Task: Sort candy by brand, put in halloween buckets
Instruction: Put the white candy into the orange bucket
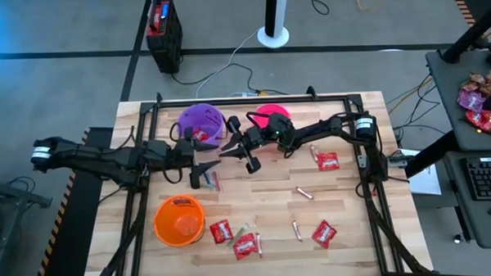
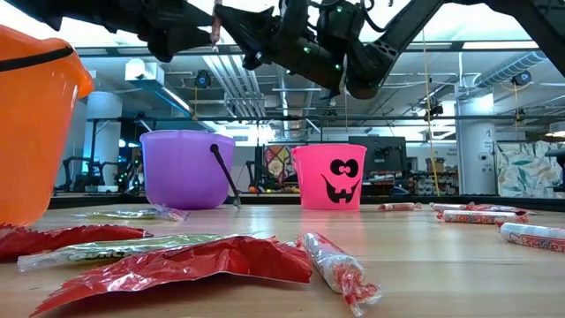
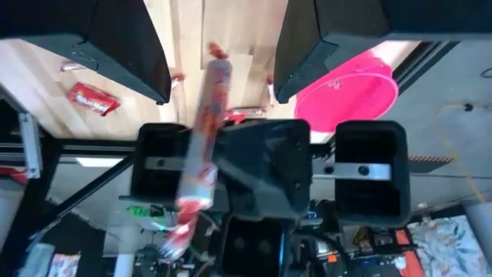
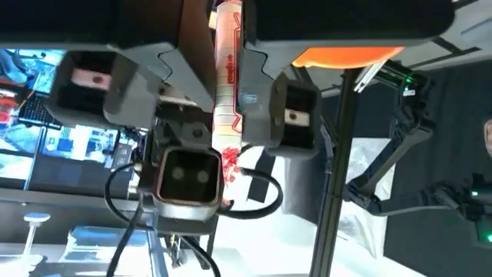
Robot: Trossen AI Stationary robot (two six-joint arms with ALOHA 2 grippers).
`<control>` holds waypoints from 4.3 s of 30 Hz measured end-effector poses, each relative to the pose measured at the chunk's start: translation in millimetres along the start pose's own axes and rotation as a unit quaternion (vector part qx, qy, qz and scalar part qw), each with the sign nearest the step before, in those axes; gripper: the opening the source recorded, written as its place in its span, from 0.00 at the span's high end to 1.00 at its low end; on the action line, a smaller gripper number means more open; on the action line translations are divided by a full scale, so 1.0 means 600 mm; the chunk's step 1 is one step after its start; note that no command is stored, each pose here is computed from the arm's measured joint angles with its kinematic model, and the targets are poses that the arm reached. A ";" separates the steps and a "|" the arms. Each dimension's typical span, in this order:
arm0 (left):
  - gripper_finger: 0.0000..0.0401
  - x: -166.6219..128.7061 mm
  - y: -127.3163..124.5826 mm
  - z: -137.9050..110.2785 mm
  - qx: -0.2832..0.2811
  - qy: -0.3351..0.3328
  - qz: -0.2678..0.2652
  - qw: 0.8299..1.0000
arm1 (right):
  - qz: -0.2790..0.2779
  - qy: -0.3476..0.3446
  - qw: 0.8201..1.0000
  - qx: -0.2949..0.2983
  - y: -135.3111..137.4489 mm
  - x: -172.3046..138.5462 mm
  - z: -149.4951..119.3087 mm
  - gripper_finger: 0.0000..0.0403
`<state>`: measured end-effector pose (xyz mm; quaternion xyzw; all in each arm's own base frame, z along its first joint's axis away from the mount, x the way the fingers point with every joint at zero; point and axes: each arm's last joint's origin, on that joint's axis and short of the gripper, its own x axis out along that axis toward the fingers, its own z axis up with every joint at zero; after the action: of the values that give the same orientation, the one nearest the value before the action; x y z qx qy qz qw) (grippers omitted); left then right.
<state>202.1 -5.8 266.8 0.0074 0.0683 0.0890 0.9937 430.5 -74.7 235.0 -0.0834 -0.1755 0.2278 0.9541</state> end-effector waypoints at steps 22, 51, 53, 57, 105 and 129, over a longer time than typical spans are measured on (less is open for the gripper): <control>0.94 0.026 -0.003 -0.012 0.025 0.006 0.011 1.000 | -0.043 0.024 0.998 0.049 -0.006 -0.001 -0.007 0.81; 0.94 -0.137 -0.007 0.162 -0.254 0.399 -0.149 0.868 | -0.405 0.339 0.837 0.144 -0.139 -0.226 0.197 0.49; 0.94 -0.128 -0.019 0.163 -0.275 0.407 -0.164 0.855 | -0.425 0.325 0.827 0.174 -0.145 -0.238 0.199 0.48; 0.94 -0.115 -0.049 0.175 -0.306 0.434 -0.179 0.829 | -0.450 0.309 0.802 0.243 -0.151 -0.256 0.194 0.48; 0.91 -0.069 -0.184 0.061 -0.098 0.594 -0.156 0.783 | -0.537 0.337 0.759 0.148 -0.190 -0.334 0.212 0.51; 0.80 -0.105 -0.038 0.221 -0.040 0.451 0.052 0.890 | -0.371 0.343 0.748 0.431 -0.145 -0.283 0.244 0.51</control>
<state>162.9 -40.0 406.1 -0.0694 0.5046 0.1372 0.8495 269.6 -218.4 340.8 0.3354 0.2630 -0.1362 0.8943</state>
